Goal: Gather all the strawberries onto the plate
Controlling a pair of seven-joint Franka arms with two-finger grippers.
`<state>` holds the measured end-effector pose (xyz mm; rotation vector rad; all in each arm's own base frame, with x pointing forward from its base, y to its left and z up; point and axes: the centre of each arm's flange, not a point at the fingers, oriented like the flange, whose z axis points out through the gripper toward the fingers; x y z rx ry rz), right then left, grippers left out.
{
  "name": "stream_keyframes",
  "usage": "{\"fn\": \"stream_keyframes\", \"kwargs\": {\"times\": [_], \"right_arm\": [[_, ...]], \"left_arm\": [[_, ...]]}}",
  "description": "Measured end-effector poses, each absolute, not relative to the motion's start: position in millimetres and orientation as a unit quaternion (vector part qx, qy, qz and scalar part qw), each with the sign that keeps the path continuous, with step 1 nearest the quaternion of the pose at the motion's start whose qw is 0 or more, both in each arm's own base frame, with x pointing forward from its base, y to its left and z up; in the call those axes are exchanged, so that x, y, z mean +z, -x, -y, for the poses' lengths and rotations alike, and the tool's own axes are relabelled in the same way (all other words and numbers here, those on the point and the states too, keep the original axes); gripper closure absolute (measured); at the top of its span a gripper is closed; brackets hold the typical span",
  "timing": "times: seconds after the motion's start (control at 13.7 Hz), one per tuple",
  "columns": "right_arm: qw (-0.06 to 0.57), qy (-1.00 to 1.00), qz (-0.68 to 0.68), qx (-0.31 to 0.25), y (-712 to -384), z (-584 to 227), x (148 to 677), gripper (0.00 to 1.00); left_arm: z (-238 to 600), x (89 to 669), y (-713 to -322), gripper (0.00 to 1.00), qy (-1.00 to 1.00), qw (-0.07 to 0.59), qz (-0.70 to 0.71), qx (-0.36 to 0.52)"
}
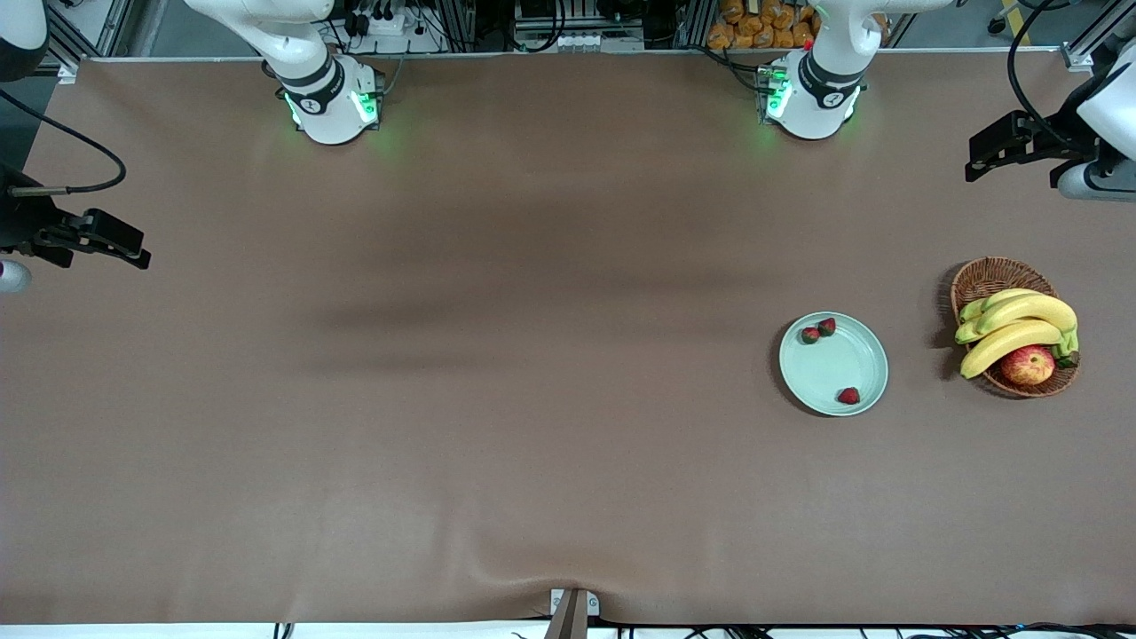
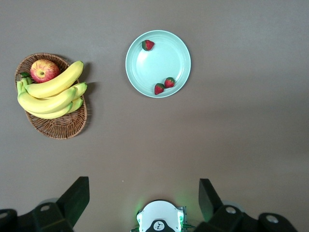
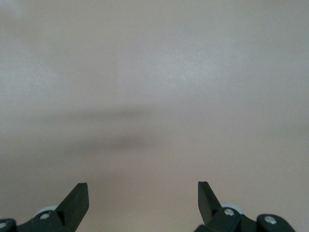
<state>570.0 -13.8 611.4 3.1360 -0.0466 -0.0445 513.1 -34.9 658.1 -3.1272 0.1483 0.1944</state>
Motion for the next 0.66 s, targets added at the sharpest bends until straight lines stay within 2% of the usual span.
{"fn": "stream_keyframes", "kwargs": {"times": [0.66], "right_arm": [[0.002, -1.000, 0.016, -0.014, -570.0, 14.6, 611.4, 0.00]], "left_arm": [[34.1, 660.4, -512.6, 0.00, 0.997, 0.002, -0.046, 0.058]]}}
